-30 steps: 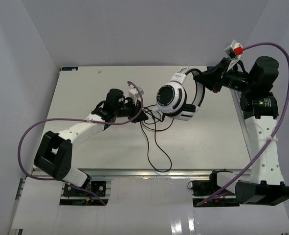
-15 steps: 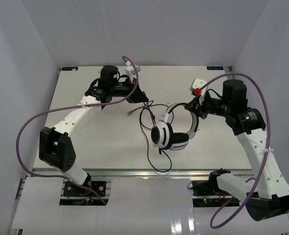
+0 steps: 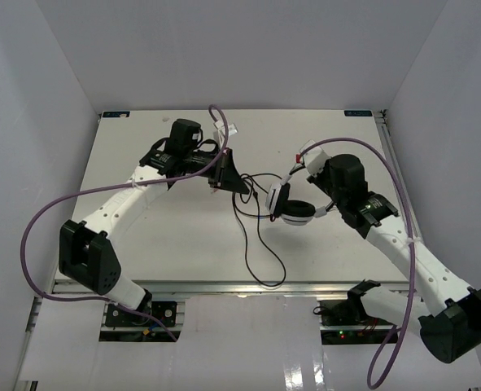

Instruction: Wrap the headphones

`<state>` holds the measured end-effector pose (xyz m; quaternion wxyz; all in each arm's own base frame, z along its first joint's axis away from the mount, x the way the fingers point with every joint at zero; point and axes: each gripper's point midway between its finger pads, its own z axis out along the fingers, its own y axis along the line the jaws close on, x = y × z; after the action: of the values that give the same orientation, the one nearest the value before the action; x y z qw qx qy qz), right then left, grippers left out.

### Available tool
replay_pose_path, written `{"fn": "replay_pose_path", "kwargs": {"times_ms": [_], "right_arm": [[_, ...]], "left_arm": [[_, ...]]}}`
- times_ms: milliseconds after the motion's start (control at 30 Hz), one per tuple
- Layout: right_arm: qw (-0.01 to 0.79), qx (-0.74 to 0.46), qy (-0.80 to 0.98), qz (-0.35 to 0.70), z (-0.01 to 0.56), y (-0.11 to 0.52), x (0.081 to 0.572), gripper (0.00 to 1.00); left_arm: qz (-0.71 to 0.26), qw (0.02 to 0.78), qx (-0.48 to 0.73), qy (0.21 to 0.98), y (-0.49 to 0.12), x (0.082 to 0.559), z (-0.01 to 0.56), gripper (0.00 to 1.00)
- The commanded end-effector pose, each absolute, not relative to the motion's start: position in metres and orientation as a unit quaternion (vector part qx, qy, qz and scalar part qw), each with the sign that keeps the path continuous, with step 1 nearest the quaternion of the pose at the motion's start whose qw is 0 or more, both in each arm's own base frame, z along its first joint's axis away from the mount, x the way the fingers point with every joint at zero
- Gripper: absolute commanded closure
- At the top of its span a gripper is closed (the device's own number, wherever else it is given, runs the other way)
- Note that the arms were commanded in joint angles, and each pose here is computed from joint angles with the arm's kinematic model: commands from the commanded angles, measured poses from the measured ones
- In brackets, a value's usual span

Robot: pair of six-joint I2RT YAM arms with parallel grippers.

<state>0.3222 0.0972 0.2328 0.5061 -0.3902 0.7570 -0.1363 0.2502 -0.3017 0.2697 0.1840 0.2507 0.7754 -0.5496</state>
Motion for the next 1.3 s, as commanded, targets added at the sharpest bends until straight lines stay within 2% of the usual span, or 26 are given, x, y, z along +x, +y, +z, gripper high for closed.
{"fn": "replay_pose_path", "kwargs": {"times_ms": [0,133,233,333,567,667,767,867,1067,1267], "right_arm": [[0.640,-0.188,0.692,-0.274,0.314,0.064,0.351,0.93],[0.667,-0.113,0.678,-0.287,0.321,0.058,0.353,0.92],[0.679,-0.069,0.683,-0.259,0.318,0.060,0.357,0.92],[0.680,-0.045,0.701,-0.210,0.312,0.073,0.364,0.92],[0.657,-0.065,0.739,-0.137,0.293,0.096,0.365,0.92],[0.655,-0.076,0.744,-0.108,0.288,0.104,0.360,0.92],[0.644,-0.086,0.757,-0.074,0.277,0.114,0.356,0.92],[0.634,-0.093,0.766,-0.047,0.269,0.123,0.353,0.92],[0.627,-0.088,0.774,-0.014,0.275,0.138,0.361,0.92],[0.633,-0.071,0.770,-0.021,0.294,0.130,0.376,0.92]], "left_arm": [[-0.584,0.113,0.256,0.762,-0.325,0.221,0.287,1.00],[-0.594,0.084,0.245,0.762,-0.345,0.217,0.287,1.00],[-0.605,0.063,0.214,0.764,-0.359,0.218,0.289,1.00],[-0.625,0.091,0.190,0.752,-0.373,0.233,0.306,1.00],[-0.632,0.177,0.110,0.746,-0.378,0.301,0.351,1.00],[-0.644,0.182,0.102,0.736,-0.381,0.319,0.362,1.00],[-0.653,0.149,0.100,0.736,-0.395,0.328,0.353,1.00],[-0.659,0.125,0.110,0.733,-0.405,0.323,0.350,1.00],[-0.665,0.067,0.143,0.730,-0.424,0.282,0.336,1.00],[-0.655,0.021,0.173,0.736,-0.407,0.248,0.331,1.00]]}}
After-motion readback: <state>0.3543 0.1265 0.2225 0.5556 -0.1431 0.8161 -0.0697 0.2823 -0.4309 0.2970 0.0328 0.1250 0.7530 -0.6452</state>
